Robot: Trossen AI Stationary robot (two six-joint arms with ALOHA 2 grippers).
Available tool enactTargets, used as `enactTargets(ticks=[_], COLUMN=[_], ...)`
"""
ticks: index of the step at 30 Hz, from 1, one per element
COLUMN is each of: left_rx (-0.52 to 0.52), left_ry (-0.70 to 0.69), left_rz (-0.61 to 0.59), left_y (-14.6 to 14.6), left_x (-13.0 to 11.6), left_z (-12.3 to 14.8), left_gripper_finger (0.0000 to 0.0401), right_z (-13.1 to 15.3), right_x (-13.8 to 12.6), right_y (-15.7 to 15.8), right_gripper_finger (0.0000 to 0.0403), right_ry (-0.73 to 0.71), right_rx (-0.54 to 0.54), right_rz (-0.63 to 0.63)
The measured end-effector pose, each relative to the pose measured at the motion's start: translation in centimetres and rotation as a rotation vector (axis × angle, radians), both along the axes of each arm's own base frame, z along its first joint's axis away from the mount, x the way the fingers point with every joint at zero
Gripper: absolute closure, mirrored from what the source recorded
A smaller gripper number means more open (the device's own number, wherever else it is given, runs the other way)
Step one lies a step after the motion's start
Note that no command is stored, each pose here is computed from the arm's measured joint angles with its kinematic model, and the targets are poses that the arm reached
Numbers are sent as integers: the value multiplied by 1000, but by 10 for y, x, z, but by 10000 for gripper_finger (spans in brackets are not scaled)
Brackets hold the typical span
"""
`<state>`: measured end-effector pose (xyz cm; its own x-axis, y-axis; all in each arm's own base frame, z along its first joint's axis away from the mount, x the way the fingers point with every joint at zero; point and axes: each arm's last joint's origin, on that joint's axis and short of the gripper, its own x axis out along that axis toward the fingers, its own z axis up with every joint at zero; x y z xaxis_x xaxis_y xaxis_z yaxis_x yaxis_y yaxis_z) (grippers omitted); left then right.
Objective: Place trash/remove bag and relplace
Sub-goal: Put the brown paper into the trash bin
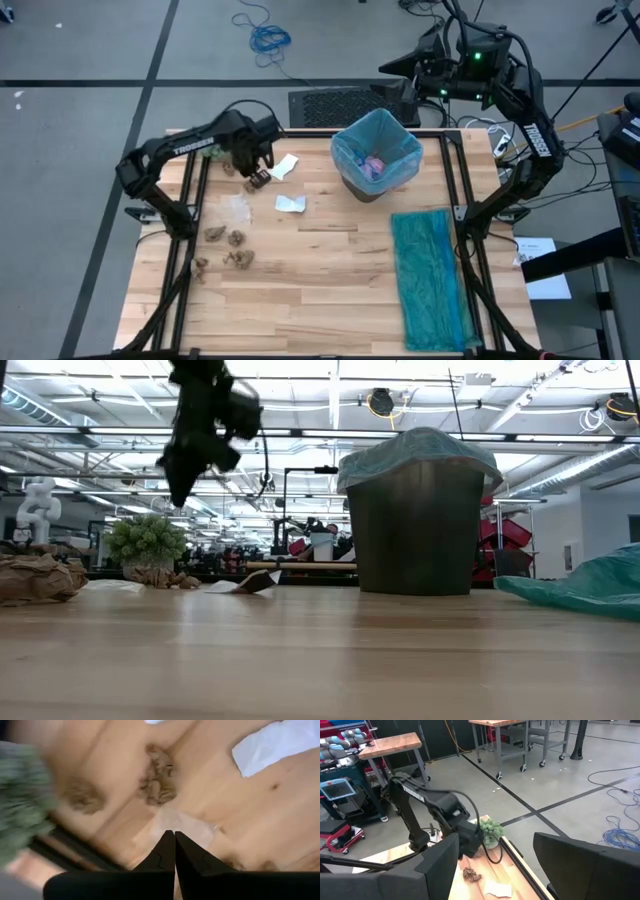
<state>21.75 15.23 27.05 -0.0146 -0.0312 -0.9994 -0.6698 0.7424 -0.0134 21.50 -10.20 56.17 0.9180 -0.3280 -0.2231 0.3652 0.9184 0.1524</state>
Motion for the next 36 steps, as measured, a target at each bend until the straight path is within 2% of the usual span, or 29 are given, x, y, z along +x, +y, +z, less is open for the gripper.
enactTargets(ticks=[4, 11, 22, 26, 31, 34, 36], left_rx=[-48, 3, -31, -8, 6, 13, 18], left_ry=[-47, -88, -45, -74, -57, -49, -56], left_rz=[63, 3, -16, -16, -1, 56, 81], left_y=[10, 13, 4, 2, 0, 1, 1], left_x=[-9, -8, -19, -21, -24, -23, -22], left_z=[-33, -50, -83, -102, -122, -125, -125], left_gripper_finger=[399, 369, 240, 210, 211, 236, 268], right_z=[0, -1, -1, 0, 2, 2, 2], right_x=[0, 0, 0, 0, 1, 1, 1], right_y=[0, 0, 0, 0, 0, 0, 0], right_gripper_finger=[152, 152, 152, 152, 152, 152, 152], right_ry=[-1, -2, -8, -17, -29, -31, -32], right_rx=[8, 26, 40, 35, 29, 29, 32], right_rz=[-1, -3, -7, -7, -6, -6, -7])
